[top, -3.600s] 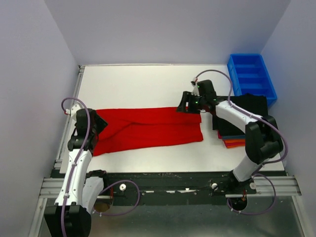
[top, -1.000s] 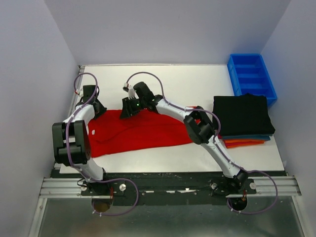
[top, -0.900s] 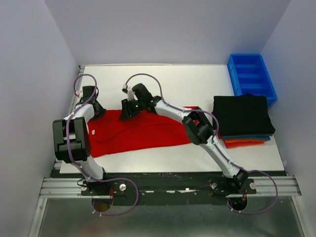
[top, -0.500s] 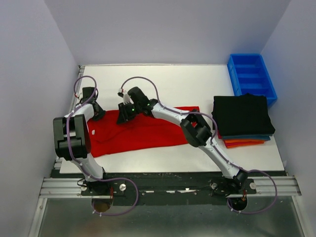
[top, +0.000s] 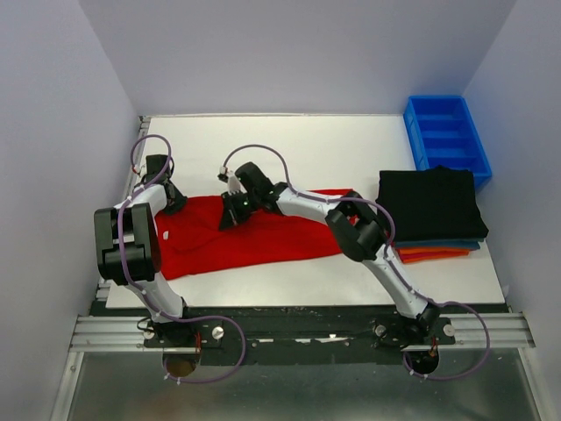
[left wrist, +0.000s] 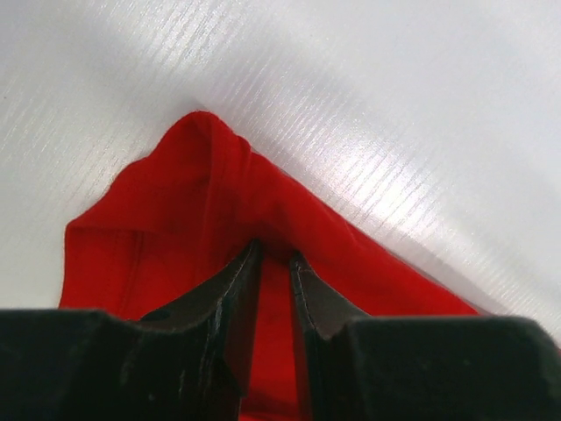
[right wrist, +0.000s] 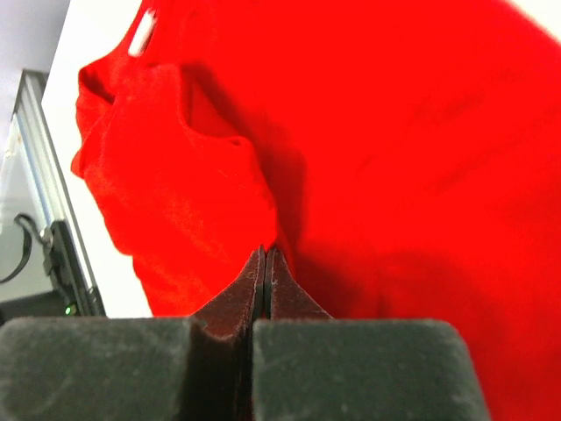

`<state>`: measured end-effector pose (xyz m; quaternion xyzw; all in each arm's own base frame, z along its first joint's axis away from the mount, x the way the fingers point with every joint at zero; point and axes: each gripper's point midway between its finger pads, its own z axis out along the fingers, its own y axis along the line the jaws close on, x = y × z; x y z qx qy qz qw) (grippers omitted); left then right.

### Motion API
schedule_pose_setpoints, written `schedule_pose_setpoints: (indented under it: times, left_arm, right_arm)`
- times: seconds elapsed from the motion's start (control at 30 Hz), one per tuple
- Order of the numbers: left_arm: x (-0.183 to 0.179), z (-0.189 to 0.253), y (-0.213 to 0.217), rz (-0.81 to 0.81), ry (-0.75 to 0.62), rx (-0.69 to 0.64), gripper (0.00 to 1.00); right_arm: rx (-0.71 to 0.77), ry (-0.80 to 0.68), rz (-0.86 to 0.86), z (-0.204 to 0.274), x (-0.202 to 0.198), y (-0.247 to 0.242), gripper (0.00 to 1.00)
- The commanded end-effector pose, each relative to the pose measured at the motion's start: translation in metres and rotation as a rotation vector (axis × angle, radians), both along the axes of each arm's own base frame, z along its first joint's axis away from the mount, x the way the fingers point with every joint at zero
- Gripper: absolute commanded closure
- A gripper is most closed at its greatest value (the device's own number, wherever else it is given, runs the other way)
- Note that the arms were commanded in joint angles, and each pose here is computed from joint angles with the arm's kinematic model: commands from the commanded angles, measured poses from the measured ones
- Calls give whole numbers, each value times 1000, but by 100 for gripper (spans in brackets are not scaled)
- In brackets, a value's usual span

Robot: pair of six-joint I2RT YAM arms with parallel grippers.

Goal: Fold and stack the t-shirts
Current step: Fold the other side of the tshirt into a rectangle

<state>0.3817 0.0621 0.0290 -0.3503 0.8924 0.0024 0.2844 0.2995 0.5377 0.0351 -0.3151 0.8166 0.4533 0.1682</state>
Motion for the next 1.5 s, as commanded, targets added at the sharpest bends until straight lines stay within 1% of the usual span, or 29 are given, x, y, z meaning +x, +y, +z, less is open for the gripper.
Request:
schedule_pose_setpoints:
  times: [0.0, 0.07, 0.2, 0.3, 0.33, 0.37, 0.43, 0.47, 0.63, 0.77, 0.87, 0.97, 1.0, 1.1, 1.27, 1.47]
  left_arm:
    - [-2, 2, 7, 17, -7, 20, 67]
    - [-2, 2, 8, 18, -7, 23, 67]
    - [-2, 3, 9, 20, -7, 29, 67]
    - [-3, 3, 8, 18, -7, 26, 67]
    - [-2, 4, 8, 17, -10, 28, 67]
    - [-2, 4, 9, 18, -10, 29, 67]
    - [-3, 5, 9, 15, -9, 31, 67]
    - [-3, 6, 9, 15, -14, 31, 67]
    - [-2, 12, 6, 12, -37, 19, 67]
    - [-4, 24, 5, 16, -63, 18, 66]
    - [-5, 34, 0, 13, -87, 2, 63]
    - [-10, 41, -10, 14, -102, -18, 56]
    - [-13, 42, -14, 7, -105, -26, 56]
    - [-18, 42, -26, -18, -119, -65, 55]
    - [-23, 24, -35, -49, -71, -99, 56]
    - [-16, 4, -38, -35, -33, -135, 57]
  right_arm:
    - [46, 4, 71, 26, -24, -10, 97]
    - [44, 30, 91, 26, -34, -16, 93]
    - [38, 71, 111, 28, -50, -29, 79]
    - [-12, 91, 105, 19, -60, -45, 66]
    - [-28, 99, 101, 15, -63, -51, 60]
    - [-52, 113, 100, 7, -69, -59, 49]
    - [-67, 98, 92, 7, -72, -68, 34]
    - [-76, 79, 80, 8, -70, -71, 30]
    - [-50, -14, 47, 43, -50, -69, 27]
    - [-3, -53, 40, 62, -35, -52, 27]
    - [30, -23, 56, 60, -27, -32, 27]
    - [72, -3, 56, 58, -18, -13, 27]
    - [87, -8, 50, 58, -13, -8, 26]
    - [138, -11, 51, 56, -6, 6, 26]
    - [204, -1, 56, 50, 4, 26, 25]
    - [213, 4, 56, 33, 8, 33, 25]
